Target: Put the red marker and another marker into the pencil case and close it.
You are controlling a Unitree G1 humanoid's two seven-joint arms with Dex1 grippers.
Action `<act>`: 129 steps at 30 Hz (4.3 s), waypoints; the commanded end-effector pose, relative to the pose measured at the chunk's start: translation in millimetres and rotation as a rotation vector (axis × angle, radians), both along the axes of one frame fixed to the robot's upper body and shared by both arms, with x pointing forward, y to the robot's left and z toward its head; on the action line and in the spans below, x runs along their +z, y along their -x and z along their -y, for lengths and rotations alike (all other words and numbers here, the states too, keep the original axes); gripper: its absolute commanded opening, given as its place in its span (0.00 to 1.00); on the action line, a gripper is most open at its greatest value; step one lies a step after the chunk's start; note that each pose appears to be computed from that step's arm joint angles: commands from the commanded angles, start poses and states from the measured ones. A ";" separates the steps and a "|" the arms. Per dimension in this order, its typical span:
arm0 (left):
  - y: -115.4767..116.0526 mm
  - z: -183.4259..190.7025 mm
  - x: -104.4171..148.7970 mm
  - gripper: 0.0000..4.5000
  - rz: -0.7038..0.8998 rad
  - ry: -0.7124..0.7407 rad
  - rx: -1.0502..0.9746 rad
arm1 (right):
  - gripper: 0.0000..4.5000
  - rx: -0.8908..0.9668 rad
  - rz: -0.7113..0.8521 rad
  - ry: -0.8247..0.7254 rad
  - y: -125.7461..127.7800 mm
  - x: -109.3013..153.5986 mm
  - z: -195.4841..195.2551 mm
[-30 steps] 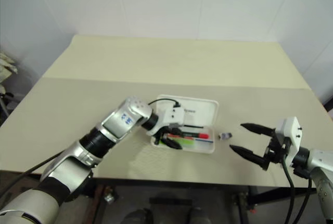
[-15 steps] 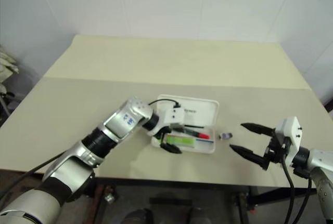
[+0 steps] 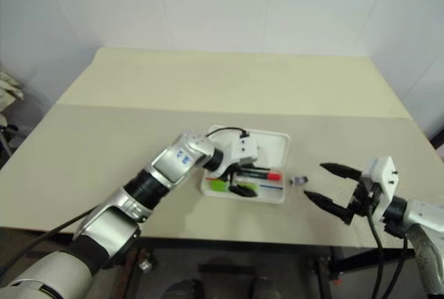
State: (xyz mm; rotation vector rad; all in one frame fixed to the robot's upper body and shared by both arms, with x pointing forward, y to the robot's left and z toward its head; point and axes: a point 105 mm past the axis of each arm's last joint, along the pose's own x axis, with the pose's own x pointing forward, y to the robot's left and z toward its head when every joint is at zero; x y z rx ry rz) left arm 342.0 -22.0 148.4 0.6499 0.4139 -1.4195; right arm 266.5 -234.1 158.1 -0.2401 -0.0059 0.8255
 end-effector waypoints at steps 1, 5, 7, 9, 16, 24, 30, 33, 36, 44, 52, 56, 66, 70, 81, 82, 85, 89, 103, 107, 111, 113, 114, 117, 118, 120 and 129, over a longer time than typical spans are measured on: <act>7.4 2.2 28.8 1.00 0.033 0.123 -0.038 | 1.00 -0.103 0.040 0.014 -14.4 -9.2 1.2; 13.6 -13.1 49.1 1.00 0.027 0.278 -0.076 | 1.00 -0.202 0.051 -0.009 -31.7 -28.3 1.3; 13.4 -24.3 53.4 1.00 0.042 0.316 -0.080 | 1.00 -0.235 0.060 -0.013 -38.7 -33.0 2.5; 13.2 -33.7 58.6 1.00 0.059 0.357 -0.083 | 1.00 -0.237 0.057 -0.020 -42.7 -33.7 3.1; 24.0 -72.3 69.6 1.00 0.057 0.470 -0.133 | 1.00 -0.001 -0.015 0.019 -43.1 -27.4 3.4; 57.7 -113.8 65.7 1.00 0.046 0.560 -0.244 | 1.00 0.209 -0.146 0.207 -69.7 -32.1 13.9; 64.6 -143.4 58.0 1.00 0.033 0.550 -0.236 | 1.00 0.239 -0.180 0.231 -86.7 -38.8 7.5; 62.1 -159.6 54.4 1.00 0.038 0.528 -0.199 | 1.00 0.255 -0.193 0.242 -91.9 -43.9 -0.1; 59.4 -168.1 52.6 1.00 0.055 0.505 -0.176 | 1.00 0.257 -0.207 0.256 -93.8 -49.7 -2.4; 60.8 -175.5 61.0 1.00 0.066 0.531 -0.177 | 0.55 0.265 -0.222 0.287 -89.7 -56.4 2.8; 58.6 -176.6 65.1 1.00 0.073 0.549 -0.193 | 0.08 0.243 -0.172 0.264 -89.5 -42.0 11.5; 58.4 -177.0 65.3 1.00 0.058 0.567 -0.205 | 0.08 0.256 -0.131 0.245 -87.3 -31.8 11.3; 62.3 -181.7 62.9 1.00 0.028 0.590 -0.236 | 0.08 0.342 0.011 0.221 -62.8 18.7 -23.9; 62.2 -178.0 64.0 1.00 0.028 0.601 -0.246 | 0.08 0.398 -0.030 0.233 -40.2 13.5 -47.6; 63.0 -174.3 63.6 1.00 0.026 0.614 -0.263 | 0.08 0.451 -0.071 0.246 -37.0 -5.8 -101.5; 63.6 -174.5 63.6 1.00 0.025 0.615 -0.263 | 0.08 0.439 -0.078 0.256 -40.8 -8.7 -103.4; 65.5 -174.9 63.1 1.00 0.026 0.617 -0.262 | 0.08 0.435 -0.088 0.270 -44.6 -13.1 -104.8; 68.2 -175.9 61.8 1.00 0.028 0.620 -0.254 | 0.08 0.439 -0.114 0.299 -46.7 -23.4 -103.0; 72.6 -175.5 61.0 1.00 0.031 0.629 -0.245 | 0.08 0.397 -0.078 0.306 -53.2 -12.0 -83.4; 71.9 -174.8 61.3 1.00 0.031 0.631 -0.248 | 0.08 0.405 -0.076 0.297 -47.4 -8.3 -81.5; 70.6 -173.6 61.8 1.00 0.031 0.633 -0.254 | 0.08 0.397 -0.093 0.291 -44.0 -10.9 -80.4; 70.0 -172.8 62.2 1.00 0.031 0.635 -0.257 | 0.08 0.405 -0.107 0.296 -42.1 -15.9 -82.0; 69.6 -172.5 62.4 1.00 0.031 0.635 -0.258 | 0.08 0.408 -0.109 0.297 -42.0 -17.7 -83.7; 68.8 -171.9 62.8 1.00 0.031 0.635 -0.261 | 0.08 0.410 -0.113 0.297 -44.5 -21.4 -89.3; 68.5 -171.6 63.0 1.00 0.032 0.635 -0.262 | 0.08 0.410 -0.114 0.297 -45.5 -23.0 -91.1; 67.9 -171.2 63.8 1.00 0.034 0.637 -0.265 | 0.08 0.418 -0.116 0.299 -47.3 -26.1 -95.2; 69.1 -172.6 64.3 1.00 0.037 0.638 -0.259 | 0.08 0.428 -0.144 0.302 -46.8 -35.0 -94.9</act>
